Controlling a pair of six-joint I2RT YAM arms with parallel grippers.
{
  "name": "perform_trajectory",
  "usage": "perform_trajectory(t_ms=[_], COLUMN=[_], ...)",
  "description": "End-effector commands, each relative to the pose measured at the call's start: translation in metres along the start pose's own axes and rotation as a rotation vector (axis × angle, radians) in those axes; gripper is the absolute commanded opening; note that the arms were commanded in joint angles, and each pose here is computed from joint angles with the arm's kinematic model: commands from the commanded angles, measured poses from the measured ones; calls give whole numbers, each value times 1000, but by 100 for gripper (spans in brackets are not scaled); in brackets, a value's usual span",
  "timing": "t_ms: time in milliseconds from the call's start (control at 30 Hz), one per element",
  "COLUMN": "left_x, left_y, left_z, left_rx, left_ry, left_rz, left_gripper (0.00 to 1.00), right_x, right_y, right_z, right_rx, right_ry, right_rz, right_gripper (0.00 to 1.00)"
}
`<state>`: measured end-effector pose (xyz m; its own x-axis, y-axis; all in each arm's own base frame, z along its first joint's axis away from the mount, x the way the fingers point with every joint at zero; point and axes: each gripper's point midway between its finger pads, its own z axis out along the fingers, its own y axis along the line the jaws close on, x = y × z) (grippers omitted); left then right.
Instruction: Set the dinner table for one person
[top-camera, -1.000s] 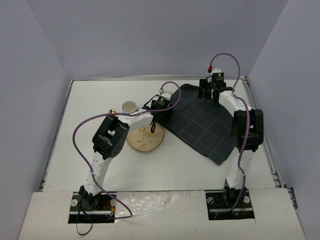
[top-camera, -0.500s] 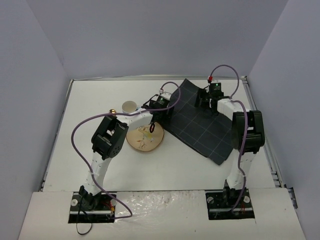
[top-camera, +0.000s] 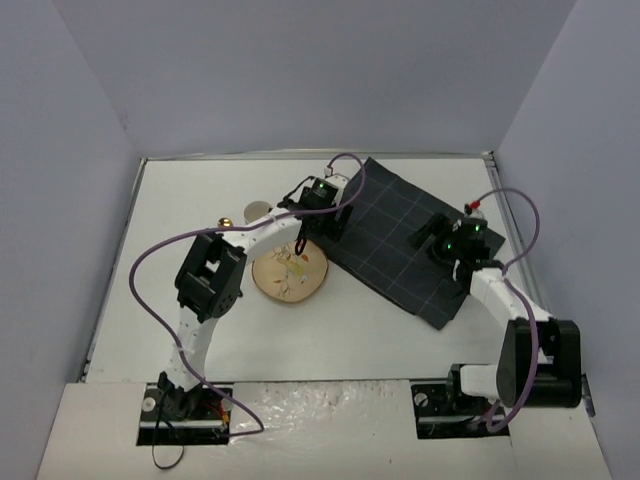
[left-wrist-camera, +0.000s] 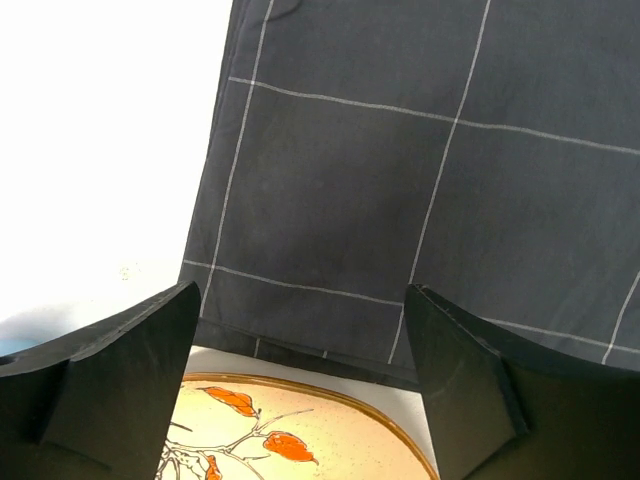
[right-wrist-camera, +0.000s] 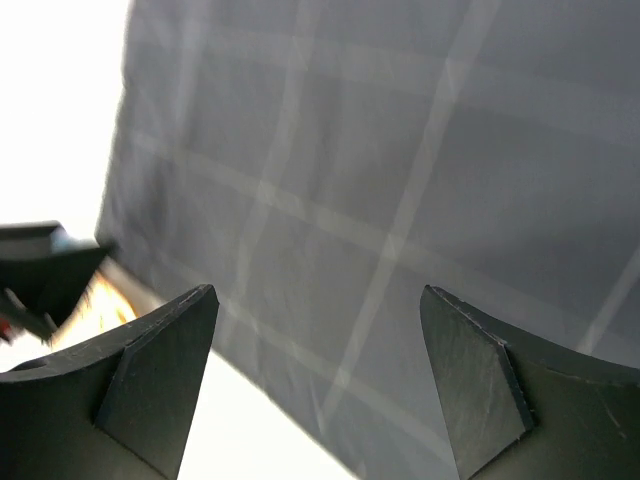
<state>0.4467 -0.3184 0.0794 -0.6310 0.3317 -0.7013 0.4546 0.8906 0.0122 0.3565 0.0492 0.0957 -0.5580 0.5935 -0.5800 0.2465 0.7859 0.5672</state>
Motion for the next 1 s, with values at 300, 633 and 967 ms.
perform_trajectory(t_ms=[300,633,967], left_x=[-48,7,21], left_y=[-97,-233,-301], left_z=[-77,-122,-121], left_rx=[300,571,621], left_ry=[-168,-291,-400], left_rz=[69,419,593], left_gripper=[72,72,68], right_x=[-21,-121,-169], right_y=[-29,5,44], right_z=[-61,-124,-192], right_rx=[150,146,95], right_ry=[-186,-394,-573], right_rz=[123,145,122], right_gripper=[79,100,100])
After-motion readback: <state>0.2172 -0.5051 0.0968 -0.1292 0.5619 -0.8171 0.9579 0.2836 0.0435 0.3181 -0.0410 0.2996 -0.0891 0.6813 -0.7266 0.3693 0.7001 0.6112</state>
